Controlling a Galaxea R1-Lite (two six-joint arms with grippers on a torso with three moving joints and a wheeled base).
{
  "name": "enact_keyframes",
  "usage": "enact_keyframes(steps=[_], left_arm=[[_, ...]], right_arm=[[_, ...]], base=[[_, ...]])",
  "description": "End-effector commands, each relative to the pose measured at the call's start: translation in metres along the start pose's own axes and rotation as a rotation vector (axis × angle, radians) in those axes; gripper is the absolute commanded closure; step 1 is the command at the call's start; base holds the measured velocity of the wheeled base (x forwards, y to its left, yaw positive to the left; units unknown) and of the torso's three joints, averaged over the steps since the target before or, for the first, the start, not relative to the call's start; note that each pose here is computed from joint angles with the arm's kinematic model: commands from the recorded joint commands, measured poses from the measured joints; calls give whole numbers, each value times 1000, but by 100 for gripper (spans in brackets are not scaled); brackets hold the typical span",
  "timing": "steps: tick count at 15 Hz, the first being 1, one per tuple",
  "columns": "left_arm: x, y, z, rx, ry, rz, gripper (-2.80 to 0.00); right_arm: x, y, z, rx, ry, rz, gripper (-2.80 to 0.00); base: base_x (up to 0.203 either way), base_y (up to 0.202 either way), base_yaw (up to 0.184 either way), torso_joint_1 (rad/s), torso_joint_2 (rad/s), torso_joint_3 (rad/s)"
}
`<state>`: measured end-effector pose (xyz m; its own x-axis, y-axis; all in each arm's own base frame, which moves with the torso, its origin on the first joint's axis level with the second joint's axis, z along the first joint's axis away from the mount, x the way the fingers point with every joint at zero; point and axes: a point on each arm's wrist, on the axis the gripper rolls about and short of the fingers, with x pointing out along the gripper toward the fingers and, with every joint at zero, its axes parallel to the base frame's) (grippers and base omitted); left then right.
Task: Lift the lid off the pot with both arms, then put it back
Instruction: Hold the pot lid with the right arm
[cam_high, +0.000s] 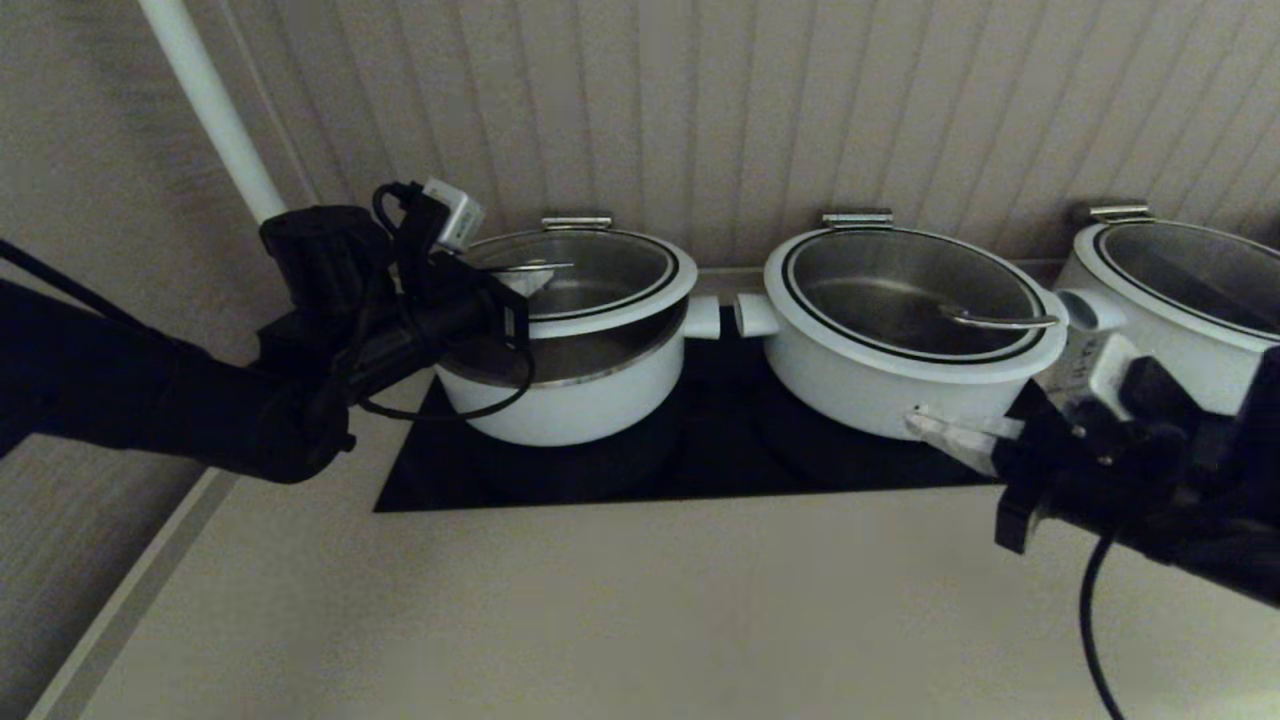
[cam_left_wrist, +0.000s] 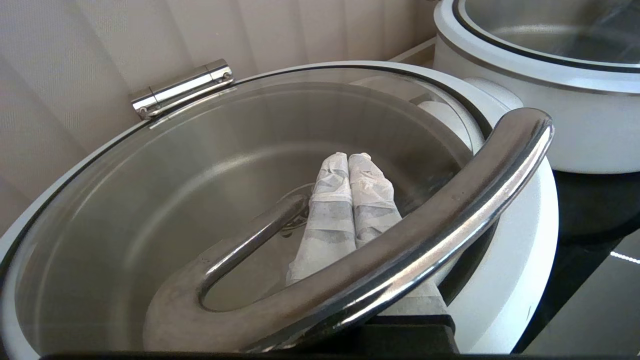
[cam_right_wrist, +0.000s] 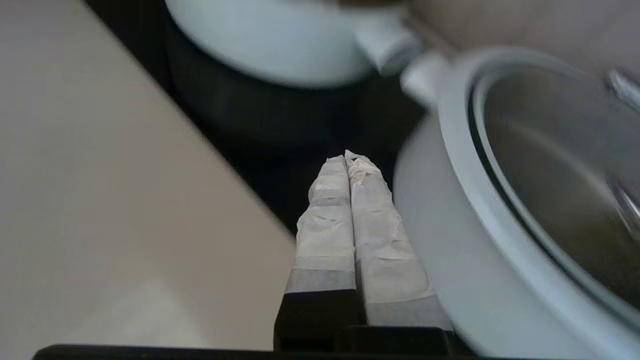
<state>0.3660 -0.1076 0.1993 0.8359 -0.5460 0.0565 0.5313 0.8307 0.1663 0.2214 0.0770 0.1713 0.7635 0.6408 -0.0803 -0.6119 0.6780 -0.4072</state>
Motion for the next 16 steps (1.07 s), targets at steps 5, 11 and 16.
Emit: enact_keyframes(steps=[5, 11, 16], left_arm=[[7, 6, 4, 10, -25, 10, 0], [7, 6, 8, 11, -24, 10, 0], [11, 11, 16, 15, -33, 17, 0]], right_arm=[[59, 7, 9, 18, -112, 58, 0], [80, 15, 25, 49, -205, 90, 0], [93, 21, 26, 78, -257, 103, 0]], base=[[0, 0, 0, 0, 0, 0], [0, 0, 0, 0, 0, 0], [0, 0, 0, 0, 0, 0]])
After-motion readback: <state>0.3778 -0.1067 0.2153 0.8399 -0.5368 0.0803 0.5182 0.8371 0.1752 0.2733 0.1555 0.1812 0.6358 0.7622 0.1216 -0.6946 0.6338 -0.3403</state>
